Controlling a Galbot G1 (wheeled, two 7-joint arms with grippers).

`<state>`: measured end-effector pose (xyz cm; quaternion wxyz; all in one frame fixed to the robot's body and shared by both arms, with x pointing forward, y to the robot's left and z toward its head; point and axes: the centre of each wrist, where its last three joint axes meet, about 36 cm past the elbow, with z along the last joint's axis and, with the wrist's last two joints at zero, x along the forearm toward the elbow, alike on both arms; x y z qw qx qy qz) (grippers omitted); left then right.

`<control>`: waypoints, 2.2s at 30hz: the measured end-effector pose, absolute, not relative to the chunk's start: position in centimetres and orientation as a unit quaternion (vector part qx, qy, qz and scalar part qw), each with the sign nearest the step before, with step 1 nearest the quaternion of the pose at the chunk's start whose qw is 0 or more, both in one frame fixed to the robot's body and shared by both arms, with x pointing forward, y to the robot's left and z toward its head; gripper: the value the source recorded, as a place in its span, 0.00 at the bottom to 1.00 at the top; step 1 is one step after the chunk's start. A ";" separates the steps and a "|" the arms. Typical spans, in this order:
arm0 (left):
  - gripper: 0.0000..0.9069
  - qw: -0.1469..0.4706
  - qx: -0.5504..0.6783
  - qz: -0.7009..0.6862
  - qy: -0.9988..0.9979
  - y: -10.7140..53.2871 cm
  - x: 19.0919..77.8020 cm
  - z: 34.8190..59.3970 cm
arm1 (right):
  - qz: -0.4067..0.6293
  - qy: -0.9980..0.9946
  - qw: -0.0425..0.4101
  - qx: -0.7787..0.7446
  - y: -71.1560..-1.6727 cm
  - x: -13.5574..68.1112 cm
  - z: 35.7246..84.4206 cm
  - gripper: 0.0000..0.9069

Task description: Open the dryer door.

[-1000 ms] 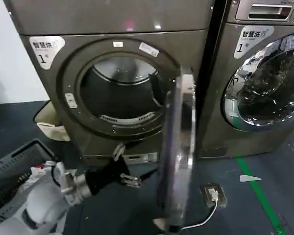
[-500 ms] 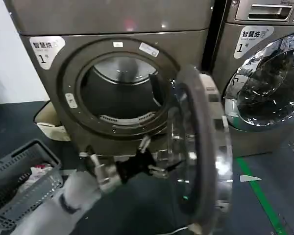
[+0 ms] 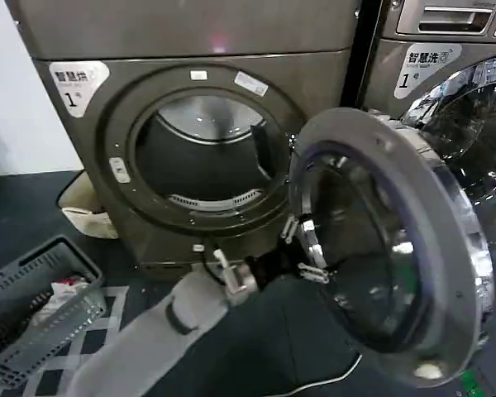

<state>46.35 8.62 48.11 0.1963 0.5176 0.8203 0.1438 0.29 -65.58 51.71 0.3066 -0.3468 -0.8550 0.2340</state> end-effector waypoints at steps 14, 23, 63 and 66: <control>1.00 0.219 0.504 0.152 0.821 2.6 50.0 48.6 | 0.233 -0.853 0.304 -0.354 -65.1 -0.5 52.0 1.00; 1.00 0.227 0.488 0.161 0.827 -0.2 52.8 49.3 | 0.239 -0.821 0.325 -0.403 -64.6 -1.4 52.5 1.00; 1.00 0.202 0.492 0.174 0.829 -1.0 52.7 48.2 | 0.194 -0.796 0.374 -0.434 -63.0 -2.7 50.9 1.00; 1.00 0.197 0.495 0.171 0.829 0.1 51.7 47.9 | 0.189 -0.795 0.380 -0.434 -62.8 -2.5 51.0 1.00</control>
